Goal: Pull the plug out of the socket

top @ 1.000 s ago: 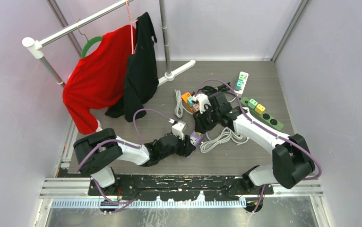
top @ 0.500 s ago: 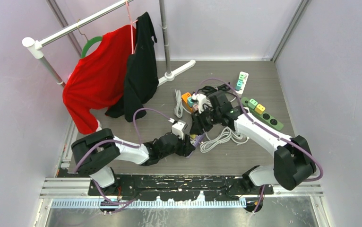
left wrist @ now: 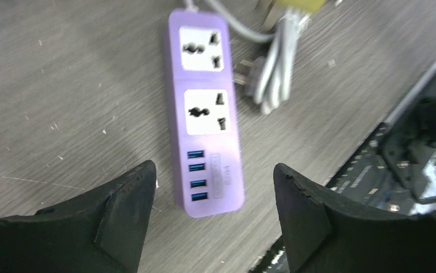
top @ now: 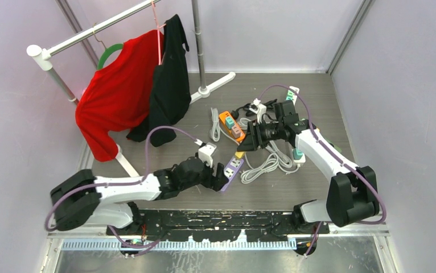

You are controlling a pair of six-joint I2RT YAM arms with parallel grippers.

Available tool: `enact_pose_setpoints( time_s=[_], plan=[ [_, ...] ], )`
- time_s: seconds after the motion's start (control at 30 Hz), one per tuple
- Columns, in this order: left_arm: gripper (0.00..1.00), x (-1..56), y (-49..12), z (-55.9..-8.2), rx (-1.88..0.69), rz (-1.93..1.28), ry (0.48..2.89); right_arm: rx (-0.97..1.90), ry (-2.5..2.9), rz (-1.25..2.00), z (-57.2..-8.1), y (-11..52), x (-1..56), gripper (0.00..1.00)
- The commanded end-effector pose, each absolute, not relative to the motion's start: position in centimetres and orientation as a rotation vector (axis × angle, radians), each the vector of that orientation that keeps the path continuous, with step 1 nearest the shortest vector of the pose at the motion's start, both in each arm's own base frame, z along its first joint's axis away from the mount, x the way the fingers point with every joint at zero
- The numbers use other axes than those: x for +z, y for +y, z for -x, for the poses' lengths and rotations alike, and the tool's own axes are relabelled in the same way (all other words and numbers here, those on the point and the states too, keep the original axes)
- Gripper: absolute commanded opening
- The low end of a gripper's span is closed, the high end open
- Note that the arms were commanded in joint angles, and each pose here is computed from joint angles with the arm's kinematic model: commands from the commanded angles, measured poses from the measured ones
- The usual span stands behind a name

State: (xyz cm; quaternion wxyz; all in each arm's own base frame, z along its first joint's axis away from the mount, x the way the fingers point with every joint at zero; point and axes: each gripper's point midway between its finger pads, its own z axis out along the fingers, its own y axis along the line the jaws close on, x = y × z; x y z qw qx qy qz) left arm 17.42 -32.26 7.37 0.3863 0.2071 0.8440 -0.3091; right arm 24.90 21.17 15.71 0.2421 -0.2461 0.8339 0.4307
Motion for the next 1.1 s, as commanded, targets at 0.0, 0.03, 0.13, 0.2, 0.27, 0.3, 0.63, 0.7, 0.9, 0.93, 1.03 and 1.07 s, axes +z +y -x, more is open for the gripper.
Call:
enact_pose_setpoints(
  time_s=[0.0,0.03,0.13,0.2,0.27,0.3,0.63,0.7,0.9,0.93,1.03,1.07],
  plan=[
    [0.76,12.7,-32.0,-17.1,-0.88,-0.533,2.014,1.367,2.219,0.665,-24.5,22.2,18.4,0.01],
    [0.77,13.7,-32.0,-17.0,-0.905,-0.526,1.987,1.384,2.223,0.655,-24.5,22.3,18.4,0.01],
    [0.79,16.5,-31.9,-16.6,-0.974,-0.501,1.92,1.424,2.243,0.631,-24.5,22.4,18.3,0.01],
    [0.81,17.9,-31.9,-16.5,-1.01,-0.482,1.893,1.435,2.259,0.615,-24.6,22.5,18.1,0.01],
    [0.81,19.1,-32.1,-16.3,-1.038,-0.47,1.879,1.456,2.275,0.603,-24.6,22.6,18.0,0.01],
    [0.81,19.3,-32.2,-16.3,-1.043,-0.464,1.887,1.469,2.28,0.599,-24.5,22.7,18.0,0.01],
    [0.78,19.7,-34.0,-18.4,-0.866,-0.421,2.114,1.545,2.317,0.566,-24.3,23.0,17.8,0.01],
    [0.78,19.5,-34.7,-18.8,-0.853,-0.437,2.12,1.553,2.319,0.564,-24.3,23.0,17.8,0.01],
    [0.72,18.4,-36.0,-20.2,-0.756,-0.488,2.15,1.574,2.322,0.56,-24.2,23.1,17.9,0.01],
    [0.68,18.4,-36.1,-20.4,-0.74,-0.499,2.149,1.579,2.323,0.561,-24.2,23.1,17.9,0.01],
    [0.59,17.9,-36.5,-21.2,-0.689,-0.518,2.146,1.592,2.323,0.559,-24.2,23.2,17.9,0.01],
    [0.57,17.8,-36.6,-21.4,-0.679,-0.524,2.144,1.597,2.326,0.557,-24.1,23.2,17.9,0.01]
  ],
)
